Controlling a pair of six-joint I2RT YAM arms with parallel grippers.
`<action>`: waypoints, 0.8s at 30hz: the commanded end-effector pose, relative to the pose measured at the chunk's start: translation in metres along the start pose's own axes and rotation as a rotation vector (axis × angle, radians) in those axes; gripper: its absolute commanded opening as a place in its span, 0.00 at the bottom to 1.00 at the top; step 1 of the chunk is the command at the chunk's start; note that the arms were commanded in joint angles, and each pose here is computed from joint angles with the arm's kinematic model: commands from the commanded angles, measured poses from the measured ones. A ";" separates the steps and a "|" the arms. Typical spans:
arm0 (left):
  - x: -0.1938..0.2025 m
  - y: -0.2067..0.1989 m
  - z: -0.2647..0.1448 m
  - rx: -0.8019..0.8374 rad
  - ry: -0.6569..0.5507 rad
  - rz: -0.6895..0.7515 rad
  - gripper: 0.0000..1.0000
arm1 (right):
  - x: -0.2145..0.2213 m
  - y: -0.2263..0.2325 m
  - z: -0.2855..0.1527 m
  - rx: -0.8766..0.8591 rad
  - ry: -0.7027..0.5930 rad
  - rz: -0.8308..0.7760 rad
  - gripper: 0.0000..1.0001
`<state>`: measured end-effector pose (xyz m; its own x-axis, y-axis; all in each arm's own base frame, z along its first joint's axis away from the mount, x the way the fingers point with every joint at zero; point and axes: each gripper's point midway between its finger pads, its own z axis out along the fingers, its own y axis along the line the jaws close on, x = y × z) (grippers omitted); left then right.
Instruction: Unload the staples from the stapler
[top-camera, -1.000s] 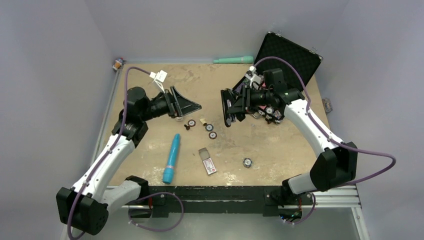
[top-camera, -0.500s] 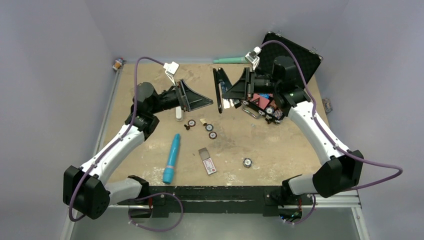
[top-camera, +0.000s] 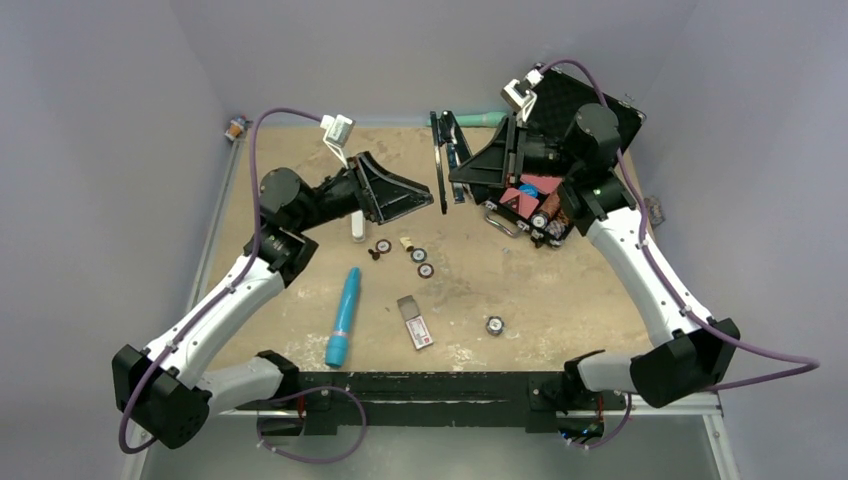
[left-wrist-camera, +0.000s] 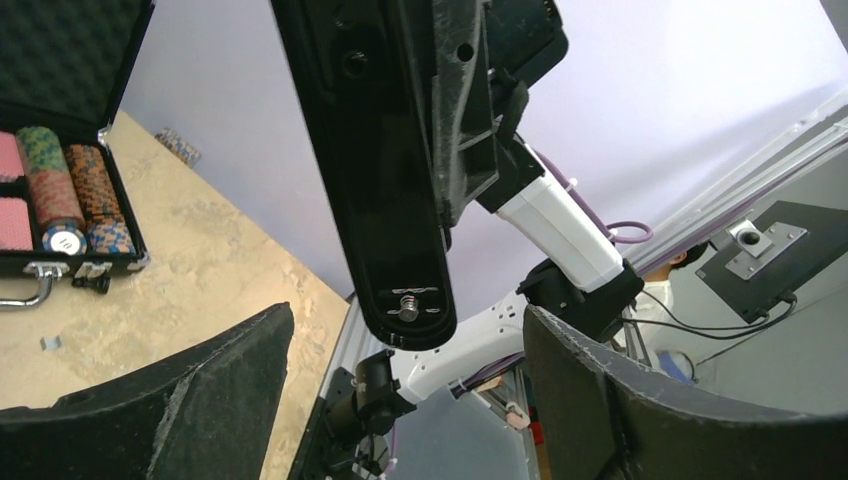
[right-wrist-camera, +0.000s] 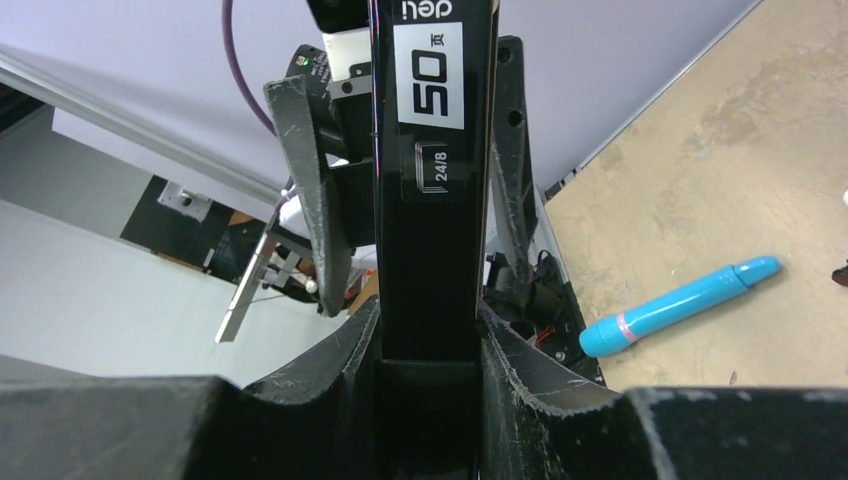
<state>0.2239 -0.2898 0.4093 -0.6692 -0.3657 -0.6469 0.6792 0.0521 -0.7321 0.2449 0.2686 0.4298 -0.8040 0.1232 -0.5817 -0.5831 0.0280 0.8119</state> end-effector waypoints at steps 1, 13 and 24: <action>-0.022 -0.038 0.003 0.047 -0.078 0.119 0.88 | -0.011 0.053 -0.006 -0.093 -0.040 -0.149 0.00; -0.017 -0.034 0.019 0.019 -0.081 0.124 0.85 | -0.012 0.062 -0.002 -0.117 -0.040 -0.153 0.00; -0.015 -0.035 0.038 0.035 -0.058 0.112 0.80 | -0.011 0.061 0.002 -0.120 -0.038 -0.150 0.00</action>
<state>0.2249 -0.3188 0.4277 -0.6299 -0.3871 -0.6734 0.7035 0.0832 -0.7058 0.2319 0.2741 0.4462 -0.8028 0.1187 -0.5843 -0.5905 -0.0218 0.8068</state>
